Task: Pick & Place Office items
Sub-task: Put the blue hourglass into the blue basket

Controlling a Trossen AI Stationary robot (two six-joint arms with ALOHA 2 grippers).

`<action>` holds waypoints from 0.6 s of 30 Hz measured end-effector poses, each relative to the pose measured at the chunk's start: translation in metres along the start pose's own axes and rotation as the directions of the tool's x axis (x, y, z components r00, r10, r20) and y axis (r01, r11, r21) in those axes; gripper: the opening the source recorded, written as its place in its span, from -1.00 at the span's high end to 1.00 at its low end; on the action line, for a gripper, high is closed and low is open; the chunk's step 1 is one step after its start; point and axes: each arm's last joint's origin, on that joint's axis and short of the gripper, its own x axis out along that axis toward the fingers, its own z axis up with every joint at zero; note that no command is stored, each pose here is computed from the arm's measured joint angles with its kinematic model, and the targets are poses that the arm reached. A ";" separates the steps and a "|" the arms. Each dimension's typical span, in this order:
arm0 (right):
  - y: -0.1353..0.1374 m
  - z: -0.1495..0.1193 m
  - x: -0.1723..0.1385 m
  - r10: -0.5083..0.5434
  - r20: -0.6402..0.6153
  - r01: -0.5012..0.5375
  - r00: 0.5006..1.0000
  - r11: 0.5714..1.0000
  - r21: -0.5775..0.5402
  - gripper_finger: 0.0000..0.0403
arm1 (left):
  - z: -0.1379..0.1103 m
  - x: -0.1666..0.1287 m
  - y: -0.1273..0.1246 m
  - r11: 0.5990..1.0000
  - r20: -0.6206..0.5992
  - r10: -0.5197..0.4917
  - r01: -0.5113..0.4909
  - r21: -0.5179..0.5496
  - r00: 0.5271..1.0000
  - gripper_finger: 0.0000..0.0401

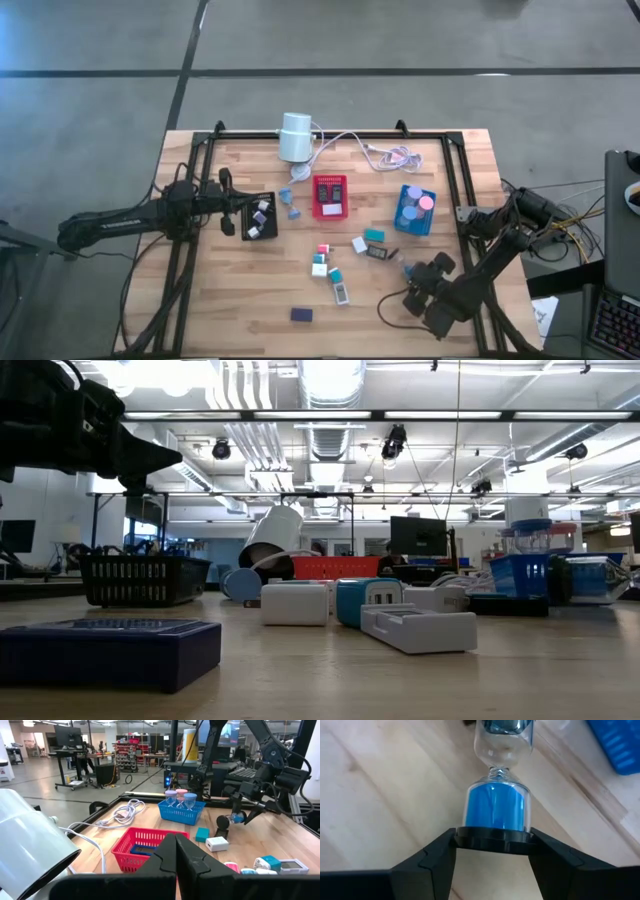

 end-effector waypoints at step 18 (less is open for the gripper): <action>0.022 0.088 -0.074 0.244 0.113 -0.195 0.963 0.924 -0.330 -0.01 | 0.024 0.007 -0.009 0.970 0.057 -0.209 0.214 -0.114 0.976 1.00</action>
